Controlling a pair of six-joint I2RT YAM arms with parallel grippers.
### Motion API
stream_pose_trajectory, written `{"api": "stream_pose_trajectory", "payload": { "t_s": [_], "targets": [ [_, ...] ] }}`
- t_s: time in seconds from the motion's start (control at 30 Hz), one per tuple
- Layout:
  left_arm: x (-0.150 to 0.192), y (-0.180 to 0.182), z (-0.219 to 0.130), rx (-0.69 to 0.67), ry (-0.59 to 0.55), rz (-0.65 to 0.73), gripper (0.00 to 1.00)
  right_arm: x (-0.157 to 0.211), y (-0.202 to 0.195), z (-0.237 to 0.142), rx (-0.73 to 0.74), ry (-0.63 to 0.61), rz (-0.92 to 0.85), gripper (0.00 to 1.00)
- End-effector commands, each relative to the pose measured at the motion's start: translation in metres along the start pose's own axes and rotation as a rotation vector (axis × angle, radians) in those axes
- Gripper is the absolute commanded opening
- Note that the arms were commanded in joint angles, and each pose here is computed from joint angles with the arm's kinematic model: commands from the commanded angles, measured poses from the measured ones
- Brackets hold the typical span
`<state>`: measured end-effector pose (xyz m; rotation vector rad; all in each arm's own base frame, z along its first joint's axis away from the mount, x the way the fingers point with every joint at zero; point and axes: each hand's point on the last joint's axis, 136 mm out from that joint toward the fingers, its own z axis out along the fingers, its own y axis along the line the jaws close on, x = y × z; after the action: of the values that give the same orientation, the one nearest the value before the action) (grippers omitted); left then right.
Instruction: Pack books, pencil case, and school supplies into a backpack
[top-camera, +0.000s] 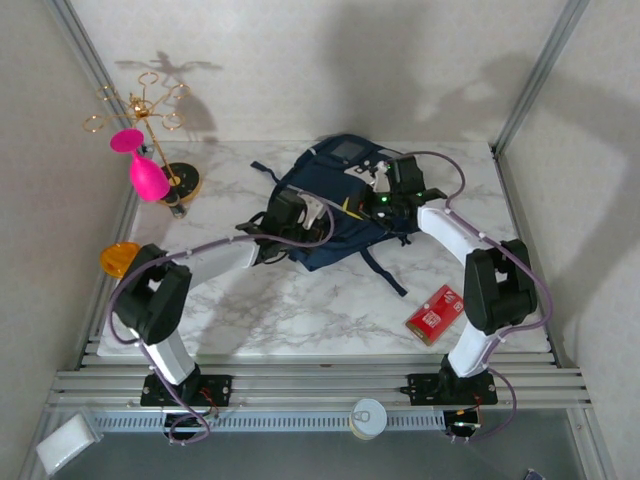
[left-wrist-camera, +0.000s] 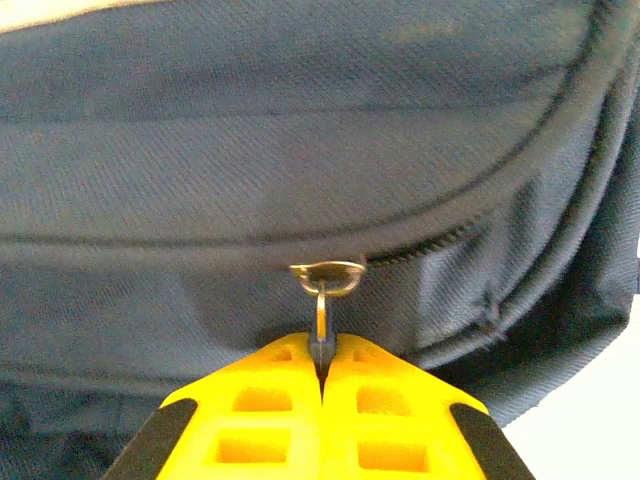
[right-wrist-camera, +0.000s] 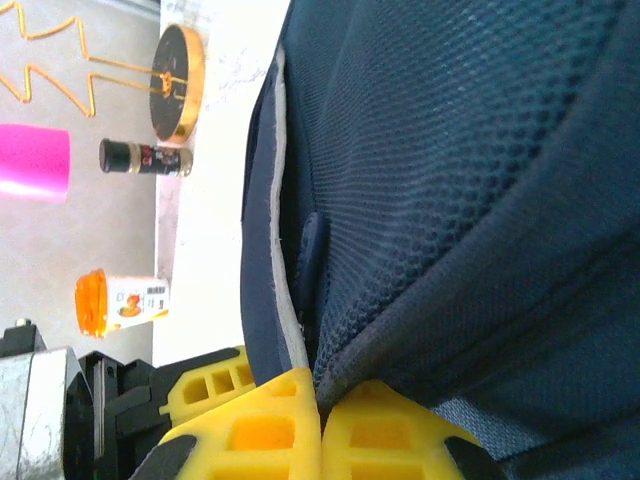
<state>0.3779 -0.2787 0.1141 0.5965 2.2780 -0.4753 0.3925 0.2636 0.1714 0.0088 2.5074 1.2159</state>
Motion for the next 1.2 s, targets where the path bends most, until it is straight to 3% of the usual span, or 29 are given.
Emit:
{"api": "stream_pose_trajectory", "payload": {
  "t_s": [0.0, 0.17, 0.43, 0.6, 0.77, 0.97, 1.17],
  "targets": [
    [0.008, 0.006, -0.023, -0.028, -0.029, -0.058, 0.0, 0.012, 0.052, 0.011, -0.123, 0.059, -0.15, 0.0],
    [0.029, -0.015, -0.045, -0.012, -0.043, -0.1, 0.0, 0.03, 0.053, 0.006, -0.127, 0.142, -0.236, 0.0],
    [0.008, -0.107, -0.038, 0.07, -0.073, -0.147, 0.0, -0.04, -0.003, -0.037, 0.041, -0.034, -0.109, 0.02],
    [-0.001, -0.108, -0.015, 0.016, -0.059, -0.207, 0.0, -0.047, 0.003, -0.043, 0.043, -0.09, -0.05, 0.38],
    [-0.008, -0.104, -0.013, 0.001, -0.091, -0.209, 0.0, -0.004, -0.006, -0.027, 0.014, -0.059, 0.052, 0.51],
    [0.0, -0.095, -0.012, -0.036, -0.077, -0.205, 0.0, 0.025, 0.007, -0.021, -0.083, -0.094, 0.143, 0.51],
    [0.001, -0.094, -0.008, -0.043, -0.069, -0.196, 0.0, 0.016, 0.008, -0.01, -0.049, -0.108, 0.138, 0.34]
  ]
}}
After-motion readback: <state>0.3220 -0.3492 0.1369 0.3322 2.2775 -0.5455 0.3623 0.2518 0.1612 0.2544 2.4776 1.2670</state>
